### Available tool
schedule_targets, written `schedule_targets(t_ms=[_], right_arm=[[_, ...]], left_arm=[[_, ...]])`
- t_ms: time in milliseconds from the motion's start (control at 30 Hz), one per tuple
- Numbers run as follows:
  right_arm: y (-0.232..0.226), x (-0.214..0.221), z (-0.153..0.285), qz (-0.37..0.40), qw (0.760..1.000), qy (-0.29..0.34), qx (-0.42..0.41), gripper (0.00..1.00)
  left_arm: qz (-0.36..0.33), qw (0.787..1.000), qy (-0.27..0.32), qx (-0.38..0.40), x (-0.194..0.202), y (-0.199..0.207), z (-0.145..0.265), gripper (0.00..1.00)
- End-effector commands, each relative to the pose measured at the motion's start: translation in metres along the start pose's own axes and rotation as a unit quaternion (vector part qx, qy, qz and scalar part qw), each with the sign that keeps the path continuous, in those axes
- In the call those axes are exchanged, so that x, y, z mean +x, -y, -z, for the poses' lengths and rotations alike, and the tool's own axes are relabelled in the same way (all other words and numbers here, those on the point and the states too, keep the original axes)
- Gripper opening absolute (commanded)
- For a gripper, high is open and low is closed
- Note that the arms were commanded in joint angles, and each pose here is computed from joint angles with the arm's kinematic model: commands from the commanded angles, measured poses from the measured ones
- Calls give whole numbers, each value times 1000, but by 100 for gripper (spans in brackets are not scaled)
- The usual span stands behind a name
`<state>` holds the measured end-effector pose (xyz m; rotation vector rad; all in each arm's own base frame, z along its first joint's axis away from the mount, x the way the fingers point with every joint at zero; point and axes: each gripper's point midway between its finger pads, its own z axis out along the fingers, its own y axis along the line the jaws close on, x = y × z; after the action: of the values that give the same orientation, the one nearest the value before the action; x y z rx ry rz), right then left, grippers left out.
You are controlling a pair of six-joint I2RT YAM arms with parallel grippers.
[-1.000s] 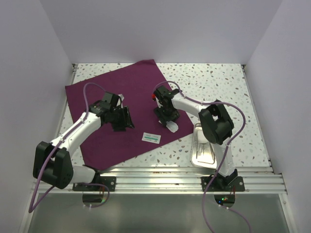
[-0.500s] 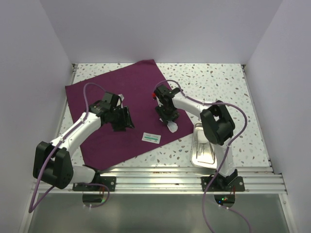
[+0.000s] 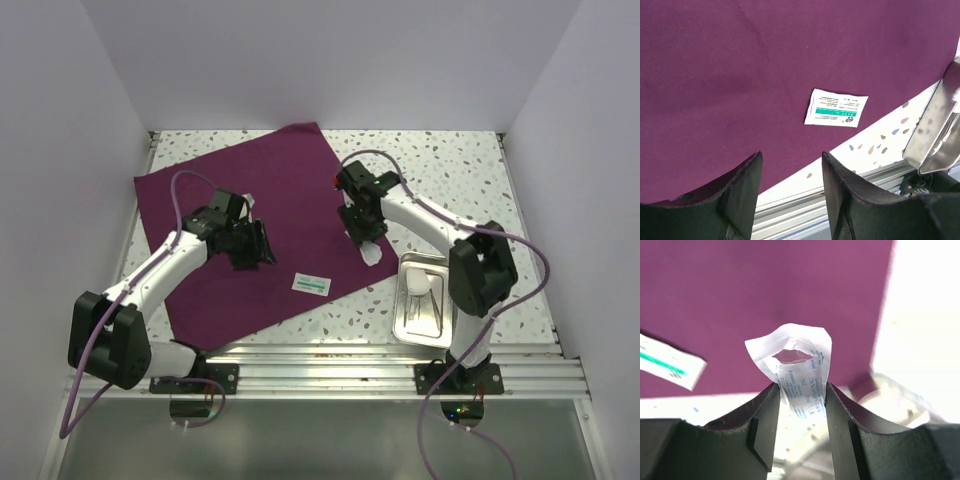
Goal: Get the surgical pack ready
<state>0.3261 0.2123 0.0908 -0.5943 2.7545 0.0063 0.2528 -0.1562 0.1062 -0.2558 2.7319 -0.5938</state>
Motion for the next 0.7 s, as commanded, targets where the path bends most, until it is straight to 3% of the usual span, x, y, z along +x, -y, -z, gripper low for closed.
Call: schedule_targets(t_ms=[0, 133, 233, 533, 600, 633, 667], right_arm=[[46, 29, 42, -68, 997, -1, 37, 44], [98, 83, 62, -160, 984, -35, 67, 45], [103, 129, 67, -202, 975, -66, 68, 45], [64, 205, 49, -287, 946, -149, 15, 46], [64, 208, 46, -291, 945, -147, 18, 54], [65, 206, 46, -290, 946, -145, 19, 69], [67, 203, 45, -281, 949, -143, 20, 73]], left_arm=[[-18, 999, 23, 16, -13, 5, 5, 55], [-18, 999, 20, 17, -13, 5, 3, 55], [-18, 999, 18, 22, -14, 7, 1, 55], [-16, 999, 9, 36, -15, 15, 0, 55], [-16, 999, 12, 34, -14, 13, 3, 55], [-15, 999, 10, 33, -12, 11, 2, 55], [-15, 999, 11, 33, -11, 11, 2, 55]])
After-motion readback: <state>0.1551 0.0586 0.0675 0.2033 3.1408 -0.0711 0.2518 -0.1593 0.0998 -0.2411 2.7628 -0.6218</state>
